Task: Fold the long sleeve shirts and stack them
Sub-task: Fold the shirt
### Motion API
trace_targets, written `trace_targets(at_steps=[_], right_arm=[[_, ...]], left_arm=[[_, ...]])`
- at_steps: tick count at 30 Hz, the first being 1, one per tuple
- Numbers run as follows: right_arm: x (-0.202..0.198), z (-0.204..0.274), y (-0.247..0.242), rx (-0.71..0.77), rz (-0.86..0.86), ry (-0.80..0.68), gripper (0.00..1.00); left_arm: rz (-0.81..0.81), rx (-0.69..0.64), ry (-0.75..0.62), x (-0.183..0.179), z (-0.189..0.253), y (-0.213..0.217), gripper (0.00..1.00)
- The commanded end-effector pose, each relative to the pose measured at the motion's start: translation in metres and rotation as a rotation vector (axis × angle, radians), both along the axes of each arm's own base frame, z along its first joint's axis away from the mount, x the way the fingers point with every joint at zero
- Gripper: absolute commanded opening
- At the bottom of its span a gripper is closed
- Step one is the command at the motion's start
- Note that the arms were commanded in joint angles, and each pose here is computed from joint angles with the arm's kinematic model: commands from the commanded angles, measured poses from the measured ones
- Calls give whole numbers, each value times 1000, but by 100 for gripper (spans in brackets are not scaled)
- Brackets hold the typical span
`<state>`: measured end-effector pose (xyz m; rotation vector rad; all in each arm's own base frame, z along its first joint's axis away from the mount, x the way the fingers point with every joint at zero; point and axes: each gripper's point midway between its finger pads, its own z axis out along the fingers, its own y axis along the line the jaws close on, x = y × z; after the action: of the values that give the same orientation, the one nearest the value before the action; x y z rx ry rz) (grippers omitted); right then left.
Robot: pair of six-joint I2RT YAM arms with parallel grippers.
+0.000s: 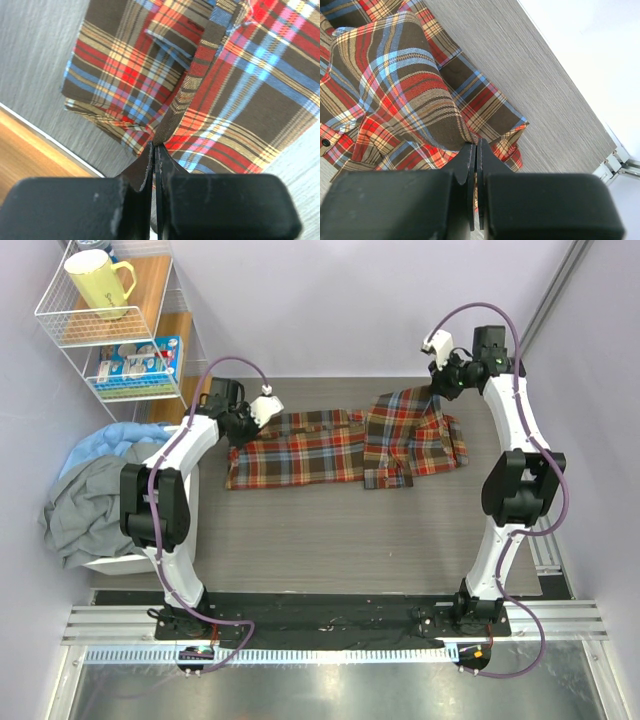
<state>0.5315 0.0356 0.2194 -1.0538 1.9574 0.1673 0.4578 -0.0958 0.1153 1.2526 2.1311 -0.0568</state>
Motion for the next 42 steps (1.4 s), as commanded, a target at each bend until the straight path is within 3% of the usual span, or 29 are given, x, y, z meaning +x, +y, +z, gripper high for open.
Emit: trace_targets(at_steps=[1, 11, 25, 42], right_arm=[[17, 35, 1, -2, -11, -123, 1], [26, 42, -5, -20, -43, -164, 1], [36, 34, -6, -29, -57, -171, 1], [42, -14, 8, -93, -21, -98, 1]], left_arm=[[59, 2, -107, 25, 23, 7, 0], [61, -5, -158, 42, 33, 5, 0], [67, 29, -126, 55, 15, 7, 0], [63, 56, -66, 53, -10, 8, 0]])
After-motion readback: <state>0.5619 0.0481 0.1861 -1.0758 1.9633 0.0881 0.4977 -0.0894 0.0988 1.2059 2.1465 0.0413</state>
